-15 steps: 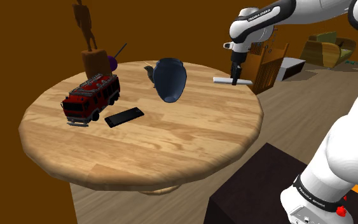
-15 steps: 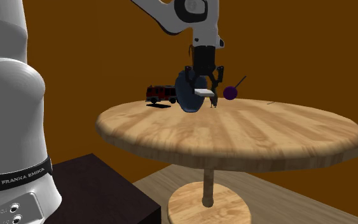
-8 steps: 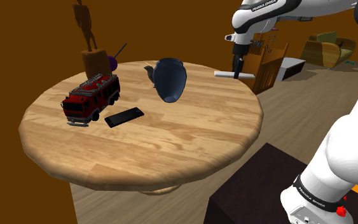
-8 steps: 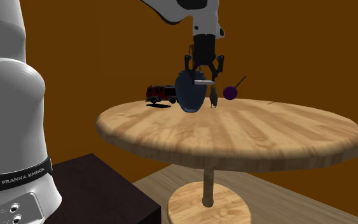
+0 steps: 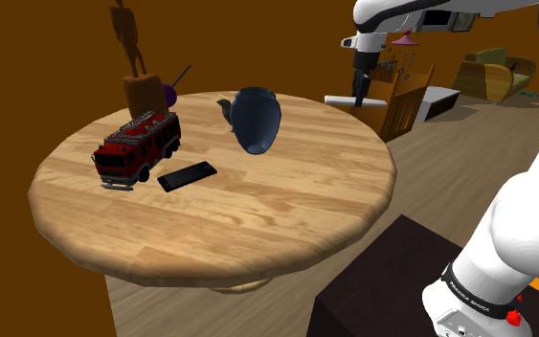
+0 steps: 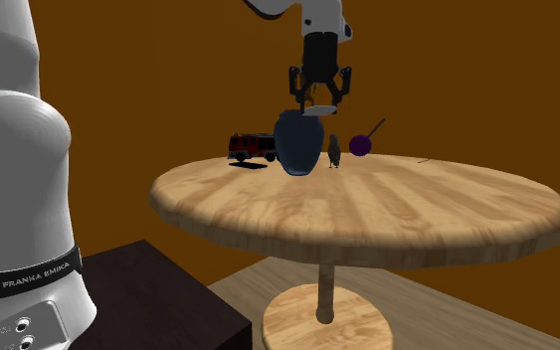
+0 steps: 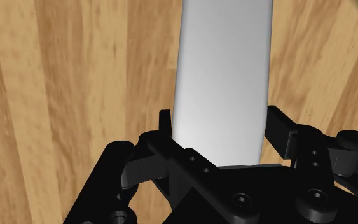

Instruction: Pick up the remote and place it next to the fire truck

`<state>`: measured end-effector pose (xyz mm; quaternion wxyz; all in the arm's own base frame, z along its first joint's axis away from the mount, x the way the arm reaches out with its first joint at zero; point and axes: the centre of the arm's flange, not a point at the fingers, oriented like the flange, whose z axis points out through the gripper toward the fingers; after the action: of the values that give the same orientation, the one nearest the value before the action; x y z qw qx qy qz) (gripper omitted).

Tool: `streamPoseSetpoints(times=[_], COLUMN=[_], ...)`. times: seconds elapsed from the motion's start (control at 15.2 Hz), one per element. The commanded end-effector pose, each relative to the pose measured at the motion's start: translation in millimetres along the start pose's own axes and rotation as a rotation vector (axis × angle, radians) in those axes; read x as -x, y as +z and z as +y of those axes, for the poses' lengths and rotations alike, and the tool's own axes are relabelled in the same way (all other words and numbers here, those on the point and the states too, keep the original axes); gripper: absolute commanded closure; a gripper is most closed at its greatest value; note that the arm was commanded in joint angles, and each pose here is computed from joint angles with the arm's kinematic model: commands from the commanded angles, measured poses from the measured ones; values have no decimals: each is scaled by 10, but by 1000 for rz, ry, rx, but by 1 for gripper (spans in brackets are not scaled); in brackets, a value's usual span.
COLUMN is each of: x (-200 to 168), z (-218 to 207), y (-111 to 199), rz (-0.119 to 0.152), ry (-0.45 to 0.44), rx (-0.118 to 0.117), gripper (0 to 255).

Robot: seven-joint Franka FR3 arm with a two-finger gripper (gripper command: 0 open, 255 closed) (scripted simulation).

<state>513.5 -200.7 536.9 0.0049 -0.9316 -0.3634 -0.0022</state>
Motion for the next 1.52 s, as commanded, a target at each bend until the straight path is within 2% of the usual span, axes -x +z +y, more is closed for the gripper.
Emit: streamPoseSetpoints(times=[0.0, 1.45], x=[-3, -2456], z=[3, -1552], y=[-103, -84], rz=[0, 0], ry=[0, 0], rx=[0, 0], gripper=[255, 255])
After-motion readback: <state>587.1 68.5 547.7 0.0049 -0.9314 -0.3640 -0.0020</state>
